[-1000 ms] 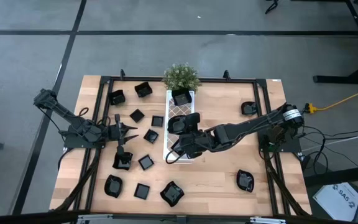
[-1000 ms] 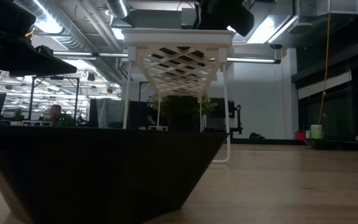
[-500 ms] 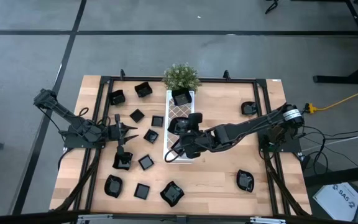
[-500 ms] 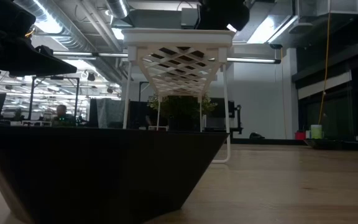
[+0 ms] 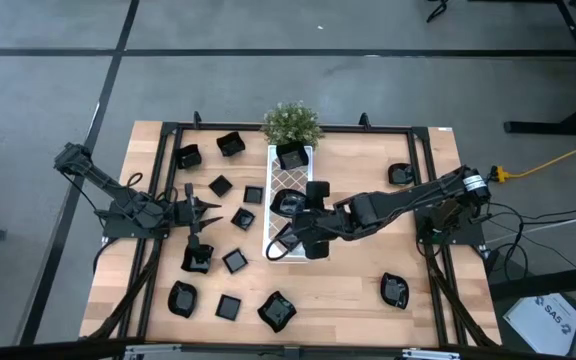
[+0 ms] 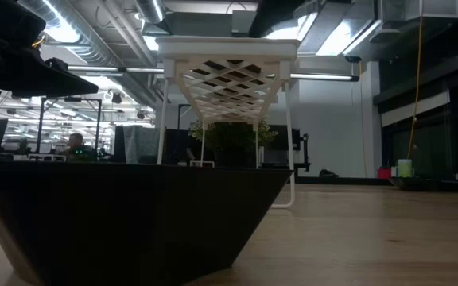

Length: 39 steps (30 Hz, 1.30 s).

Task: Pick & Place Mini shaped plates
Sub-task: Stack the leaf shape plate on top of the leaf shape plate on the shelf

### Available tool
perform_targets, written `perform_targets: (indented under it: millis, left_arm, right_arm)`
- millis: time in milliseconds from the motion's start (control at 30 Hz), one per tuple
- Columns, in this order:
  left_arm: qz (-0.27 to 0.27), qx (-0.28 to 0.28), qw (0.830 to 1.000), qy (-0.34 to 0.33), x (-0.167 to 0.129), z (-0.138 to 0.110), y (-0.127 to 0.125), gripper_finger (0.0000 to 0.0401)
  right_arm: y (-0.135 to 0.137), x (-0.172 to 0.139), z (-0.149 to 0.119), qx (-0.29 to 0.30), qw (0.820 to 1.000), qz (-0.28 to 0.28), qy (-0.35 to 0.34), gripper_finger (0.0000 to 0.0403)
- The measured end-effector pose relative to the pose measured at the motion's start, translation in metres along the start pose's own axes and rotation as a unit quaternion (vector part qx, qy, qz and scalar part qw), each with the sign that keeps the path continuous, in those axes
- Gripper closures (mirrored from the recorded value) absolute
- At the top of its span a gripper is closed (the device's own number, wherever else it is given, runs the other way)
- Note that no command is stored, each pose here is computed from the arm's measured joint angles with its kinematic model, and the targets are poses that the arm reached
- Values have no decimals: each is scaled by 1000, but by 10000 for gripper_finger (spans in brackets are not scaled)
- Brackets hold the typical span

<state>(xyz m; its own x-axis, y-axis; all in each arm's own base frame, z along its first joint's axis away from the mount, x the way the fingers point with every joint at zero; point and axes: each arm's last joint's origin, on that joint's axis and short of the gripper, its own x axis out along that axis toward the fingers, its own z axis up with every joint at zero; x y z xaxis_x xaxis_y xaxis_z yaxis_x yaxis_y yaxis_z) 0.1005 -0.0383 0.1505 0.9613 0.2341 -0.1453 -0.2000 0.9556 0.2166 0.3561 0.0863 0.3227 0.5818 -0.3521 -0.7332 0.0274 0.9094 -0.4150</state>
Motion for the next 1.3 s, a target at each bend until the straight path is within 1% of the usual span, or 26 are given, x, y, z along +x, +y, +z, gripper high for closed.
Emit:
perform_targets:
  millis: [100, 233, 300, 433, 600, 700, 767, 900, 967, 1167, 1300]
  left_arm:
    - [0, 0, 1000, 0, 0, 0, 0, 258]
    - [0, 0, 1000, 0, 0, 0, 0, 258]
    - [0, 0, 1000, 0, 0, 0, 0, 258]
    - [0, 0, 1000, 0, 0, 0, 0, 258]
    - [0, 0, 1000, 0, 0, 0, 0, 258]
    - [0, 0, 1000, 0, 0, 0, 0, 258]
    - [0, 0, 1000, 0, 0, 0, 0, 258]
    - [0, 0, 1000, 0, 0, 0, 0, 258]
    - [0, 0, 1000, 0, 0, 0, 0, 258]
    - [0, 0, 1000, 0, 0, 0, 0, 258]
    - [0, 0, 1000, 0, 0, 0, 0, 258]
  right_arm:
    - [1, 0, -5, 9, 1000, 13, 26, 225]
    - [1, -2, -18, 32, 996, 20, 86, 233]
    - [-1, -5, -26, 50, 991, 14, 124, 237]
    - [-4, -12, -41, 96, 976, -2, 196, 243]
    - [-11, -23, -52, 159, 957, -34, 240, 246]
    - [-12, -29, -58, 172, 947, -54, 266, 246]
    - [-8, -30, -62, 175, 947, -53, 264, 246]
    - [5, -28, -76, 177, 946, -17, 270, 246]
    - [11, -27, -85, 193, 938, 9, 288, 246]
    - [30, -28, -102, 281, 907, 83, 301, 246]
    - [48, -28, -109, 314, 893, 99, 308, 246]
